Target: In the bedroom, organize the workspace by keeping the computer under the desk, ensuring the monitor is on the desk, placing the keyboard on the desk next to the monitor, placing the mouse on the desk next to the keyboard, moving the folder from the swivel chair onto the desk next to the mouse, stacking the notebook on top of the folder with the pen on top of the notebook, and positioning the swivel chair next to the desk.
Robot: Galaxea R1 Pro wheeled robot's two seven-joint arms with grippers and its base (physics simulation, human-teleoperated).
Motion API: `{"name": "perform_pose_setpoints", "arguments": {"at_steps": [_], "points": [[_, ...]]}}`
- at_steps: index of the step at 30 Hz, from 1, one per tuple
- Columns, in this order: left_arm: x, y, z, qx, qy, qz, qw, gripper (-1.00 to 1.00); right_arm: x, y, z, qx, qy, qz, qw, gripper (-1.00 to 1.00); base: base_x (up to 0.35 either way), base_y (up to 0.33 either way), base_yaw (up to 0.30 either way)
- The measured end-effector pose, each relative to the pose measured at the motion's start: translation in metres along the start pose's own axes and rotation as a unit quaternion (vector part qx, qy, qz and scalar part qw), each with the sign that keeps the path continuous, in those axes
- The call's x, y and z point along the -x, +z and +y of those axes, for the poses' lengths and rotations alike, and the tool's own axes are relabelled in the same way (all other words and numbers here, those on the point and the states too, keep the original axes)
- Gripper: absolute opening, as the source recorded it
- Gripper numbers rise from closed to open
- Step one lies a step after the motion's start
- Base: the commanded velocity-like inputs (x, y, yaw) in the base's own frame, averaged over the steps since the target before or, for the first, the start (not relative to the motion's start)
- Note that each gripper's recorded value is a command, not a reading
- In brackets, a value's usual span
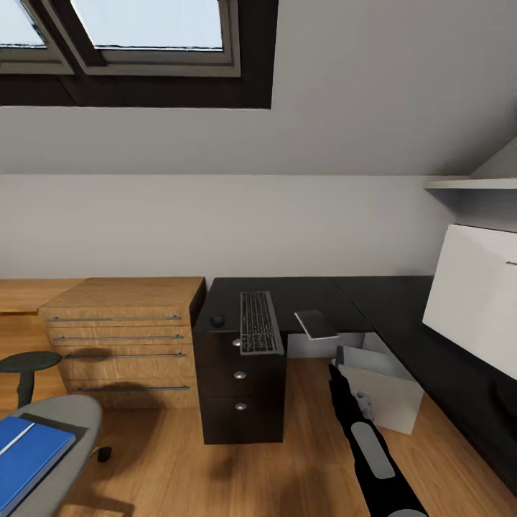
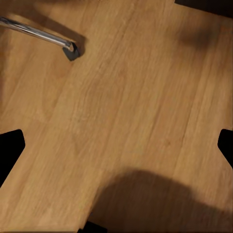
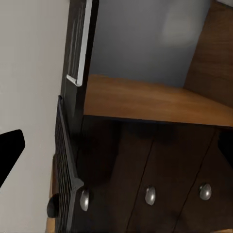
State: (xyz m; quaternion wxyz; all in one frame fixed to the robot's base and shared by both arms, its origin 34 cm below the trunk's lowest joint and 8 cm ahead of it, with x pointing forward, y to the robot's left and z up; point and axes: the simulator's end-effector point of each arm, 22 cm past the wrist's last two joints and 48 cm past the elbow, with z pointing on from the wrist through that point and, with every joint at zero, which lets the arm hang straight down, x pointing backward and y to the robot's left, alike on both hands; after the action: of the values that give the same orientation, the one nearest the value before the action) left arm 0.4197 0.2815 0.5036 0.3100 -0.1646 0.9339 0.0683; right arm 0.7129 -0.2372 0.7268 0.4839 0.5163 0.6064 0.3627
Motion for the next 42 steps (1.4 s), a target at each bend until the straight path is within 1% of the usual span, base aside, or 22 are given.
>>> {"name": "perform_pose_setpoints", "arguments": {"at_steps": [1,5,6,11,12,13,15,18,19,20,21,22,23,24,25,30,34,42], "points": [[0.001,-0.001,0.0,0.0,0.0,0.0,1.0,1.0,-0.004,-0.001,-0.01,-0.012,-0.005,0.004,0.9999,1.0,-0.011,0.0,0.0],[0.007,-0.007,0.0,0.0,0.0,0.0,1.0,1.0,-0.014,-0.004,-0.029,-0.039,-0.023,0.018,0.9988,1.0,-0.006,0.0,0.0],[0.008,-0.009,-0.001,0.0,0.0,0.0,1.0,1.0,-0.019,-0.005,-0.04,-0.052,-0.036,0.025,0.9977,1.0,-0.003,0.0,0.0],[0.016,-0.016,-0.004,-0.003,0.0,-0.005,1.0,1.0,-0.028,-0.012,-0.061,-0.08,-0.086,0.044,0.9921,1.0,-0.001,0.0,0.0],[0.018,-0.018,-0.005,-0.004,-0.001,-0.007,1.0,1.0,-0.033,-0.015,-0.072,-0.091,-0.111,0.053,0.9882,1.0,0.0,0.0,0.0],[0.02,-0.02,-0.006,-0.004,-0.002,-0.01,0.9999,1.0,-0.039,-0.02,-0.088,-0.106,-0.151,0.066,0.9806,1.0,0.0,0.0,0.0],[0.023,-0.022,-0.006,-0.005,-0.003,-0.011,0.9999,1.0,-0.04,-0.024,-0.096,-0.115,-0.179,0.072,0.9745,1.0,0.0,0.0,0.0],[0.027,-0.027,-0.006,-0.005,-0.003,-0.012,0.9999,1.0,-0.039,-0.03,-0.104,-0.124,-0.218,0.073,0.9652,1.0,0.0,0.0,0.0],[0.028,-0.028,-0.006,-0.005,-0.003,-0.013,0.9999,1.0,-0.038,-0.033,-0.112,-0.13,-0.241,0.069,0.9593,1.0,0.0,0.0,0.0],[0.03,-0.03,-0.007,-0.005,-0.003,-0.013,0.9999,1.0,-0.036,-0.035,-0.115,-0.133,-0.251,0.065,0.9566,1.0,0.0,0.0,0.0],[0.031,-0.031,-0.007,-0.004,-0.004,-0.013,0.9999,1.0,-0.031,-0.039,-0.123,-0.138,-0.266,0.054,0.9524,1.0,0.0,0.0,0.0],[0.02,-0.031,-0.008,-0.003,0.0,-0.002,1.0,1.0,0.027,-0.056,-0.151,-0.155,-0.323,-0.039,0.9328,1.0,0.0,0.0,0.0],[0.012,-0.031,-0.006,0.001,0.004,0.006,1.0,1.0,0.032,-0.068,-0.17,-0.174,-0.331,-0.045,0.9265,1.0,0.0,0.0,0.0],[0.005,-0.032,-0.006,0.003,0.008,0.015,0.9999,1.0,0.034,-0.072,-0.172,-0.177,-0.335,-0.048,0.9242,1.0,0.0,0.0,0.0],[-0.011,-0.034,-0.013,0.002,0.008,0.031,0.9995,1.0,0.038,-0.076,-0.175,-0.181,-0.34,-0.052,0.9216,1.0,0.0,0.0,0.0],[-0.019,-0.04,-0.014,0.004,0.011,0.045,0.9989,1.0,0.039,-0.079,-0.168,-0.181,-0.342,-0.054,0.9207,1.0,0.0,0.0,0.0],[-0.028,-0.044,-0.009,0.011,0.015,0.059,0.9981,1.0,0.042,-0.081,-0.161,-0.181,-0.342,-0.055,0.9203,1.0,0.0,0.0,0.0],[-0.029,-0.054,-0.007,0.015,0.019,0.069,0.9973,1.0,0.048,-0.085,-0.146,-0.178,-0.347,-0.066,0.9184,1.0,0.0,0.0,0.018]]}}
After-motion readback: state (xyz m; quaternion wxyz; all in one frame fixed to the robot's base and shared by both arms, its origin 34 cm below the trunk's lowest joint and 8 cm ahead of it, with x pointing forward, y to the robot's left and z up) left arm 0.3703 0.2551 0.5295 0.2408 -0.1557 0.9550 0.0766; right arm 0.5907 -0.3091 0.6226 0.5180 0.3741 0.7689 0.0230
